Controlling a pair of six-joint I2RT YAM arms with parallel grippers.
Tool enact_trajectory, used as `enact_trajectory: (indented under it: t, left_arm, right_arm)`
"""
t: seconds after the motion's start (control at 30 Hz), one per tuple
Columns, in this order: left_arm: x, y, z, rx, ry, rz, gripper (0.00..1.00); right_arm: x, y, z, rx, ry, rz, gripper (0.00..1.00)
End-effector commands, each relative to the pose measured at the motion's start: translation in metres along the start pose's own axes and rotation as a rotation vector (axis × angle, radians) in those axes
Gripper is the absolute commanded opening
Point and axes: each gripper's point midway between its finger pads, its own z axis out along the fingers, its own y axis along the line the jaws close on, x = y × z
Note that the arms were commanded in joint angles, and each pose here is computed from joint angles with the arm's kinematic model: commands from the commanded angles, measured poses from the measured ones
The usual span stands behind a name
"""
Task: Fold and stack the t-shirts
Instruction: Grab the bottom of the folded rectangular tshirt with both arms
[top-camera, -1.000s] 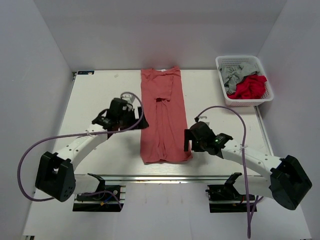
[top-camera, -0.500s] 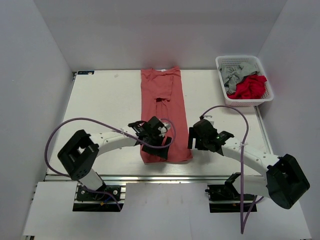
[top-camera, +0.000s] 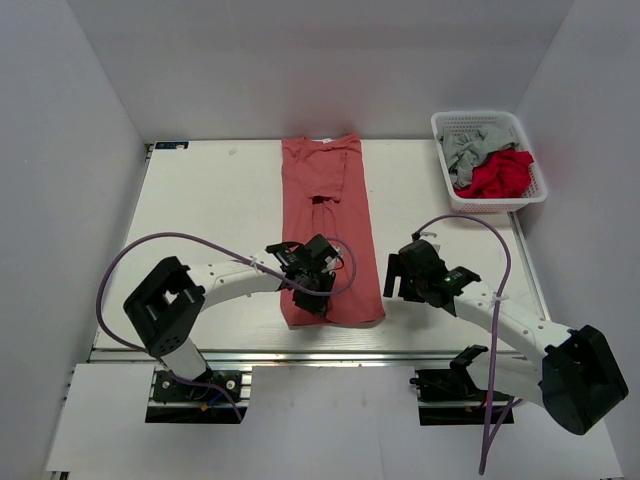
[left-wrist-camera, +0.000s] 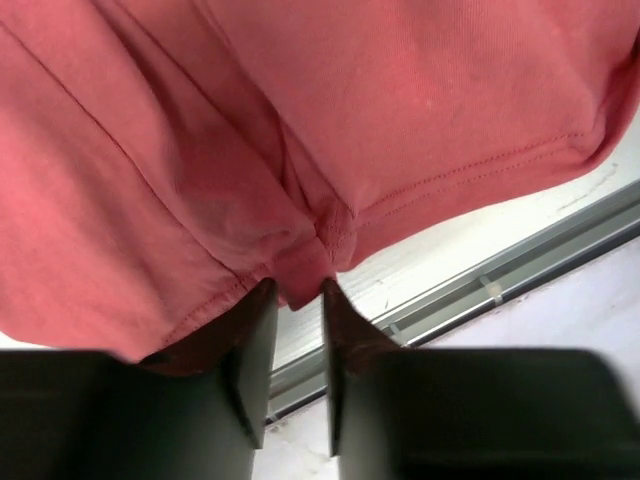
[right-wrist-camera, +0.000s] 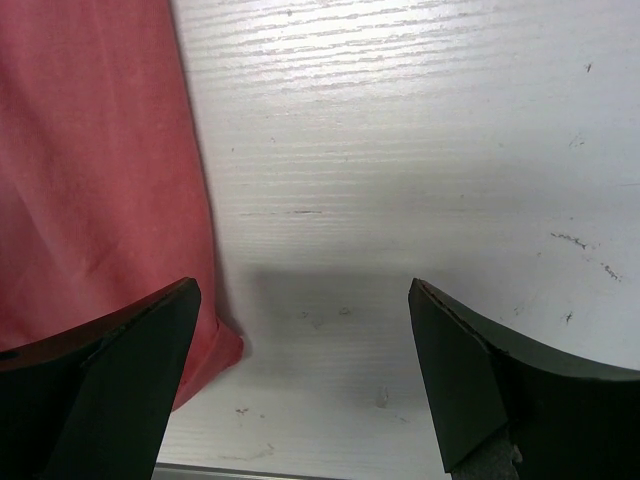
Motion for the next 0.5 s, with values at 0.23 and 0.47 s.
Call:
enact_trajectory:
  t: [0.23, 0.47]
  left_arm:
    - [-0.014, -0.019, -0.01, 0.035, -0.051, 0.018, 0.0]
    - [-0.017, -0.049, -0.017, 0.14, -0.061, 0.171, 0.0]
  right_arm:
    - [0.006, 0.002, 0.005, -0.042, 0.03, -0.01, 0.9]
    - [0.008, 0.008, 0.007, -0.081, 0.047, -0.012, 0.9]
